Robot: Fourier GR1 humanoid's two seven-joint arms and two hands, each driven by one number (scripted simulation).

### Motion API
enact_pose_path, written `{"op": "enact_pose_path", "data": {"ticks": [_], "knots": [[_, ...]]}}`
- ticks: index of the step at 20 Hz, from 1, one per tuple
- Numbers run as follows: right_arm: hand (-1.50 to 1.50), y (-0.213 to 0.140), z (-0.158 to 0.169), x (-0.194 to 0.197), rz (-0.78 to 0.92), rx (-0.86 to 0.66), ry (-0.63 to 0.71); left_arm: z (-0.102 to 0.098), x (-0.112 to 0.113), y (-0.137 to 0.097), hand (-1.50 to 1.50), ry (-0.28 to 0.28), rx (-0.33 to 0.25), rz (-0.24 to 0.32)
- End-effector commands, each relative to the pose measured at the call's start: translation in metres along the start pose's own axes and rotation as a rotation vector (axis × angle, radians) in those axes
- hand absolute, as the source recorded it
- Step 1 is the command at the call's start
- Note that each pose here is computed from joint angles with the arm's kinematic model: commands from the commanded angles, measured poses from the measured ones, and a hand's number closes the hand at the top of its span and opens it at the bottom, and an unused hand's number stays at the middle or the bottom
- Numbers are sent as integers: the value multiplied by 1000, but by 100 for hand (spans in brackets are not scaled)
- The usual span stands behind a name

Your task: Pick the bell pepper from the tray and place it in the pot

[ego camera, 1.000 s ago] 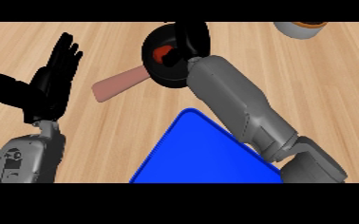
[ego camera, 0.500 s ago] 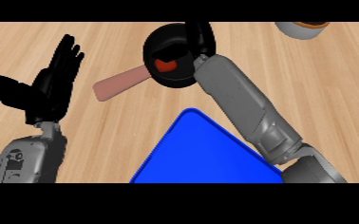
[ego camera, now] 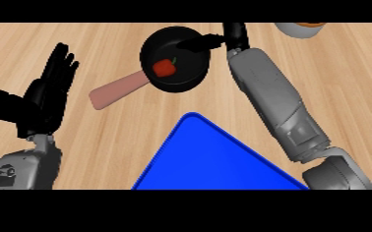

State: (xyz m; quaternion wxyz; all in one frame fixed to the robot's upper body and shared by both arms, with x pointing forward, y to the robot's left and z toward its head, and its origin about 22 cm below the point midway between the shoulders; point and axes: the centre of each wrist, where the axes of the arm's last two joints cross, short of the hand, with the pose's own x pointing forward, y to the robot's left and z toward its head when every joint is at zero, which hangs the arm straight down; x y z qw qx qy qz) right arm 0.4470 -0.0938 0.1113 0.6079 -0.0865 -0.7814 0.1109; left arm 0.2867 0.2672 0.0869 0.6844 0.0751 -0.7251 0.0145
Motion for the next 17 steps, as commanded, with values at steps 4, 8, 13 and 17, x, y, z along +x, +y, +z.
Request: {"op": "enact_pose_path", "data": {"ticks": [4, 8, 13, 17], "knots": [[-150, -65, -5, -24, -76, 40, -5, -3, -10, -1, 0, -12, 34, 4], [-150, -83, -2, -37, -49, 55, -6, 4, -12, 4, 0, 21, 17, 5], [-150, -99, -3, -36, -20, 91, 1, -13, -16, 19, 0, 10, 26, 3], [-150, -109, -5, -33, -27, 76, 12, 5, -1, 21, 0, 12, 33, -1]]}}
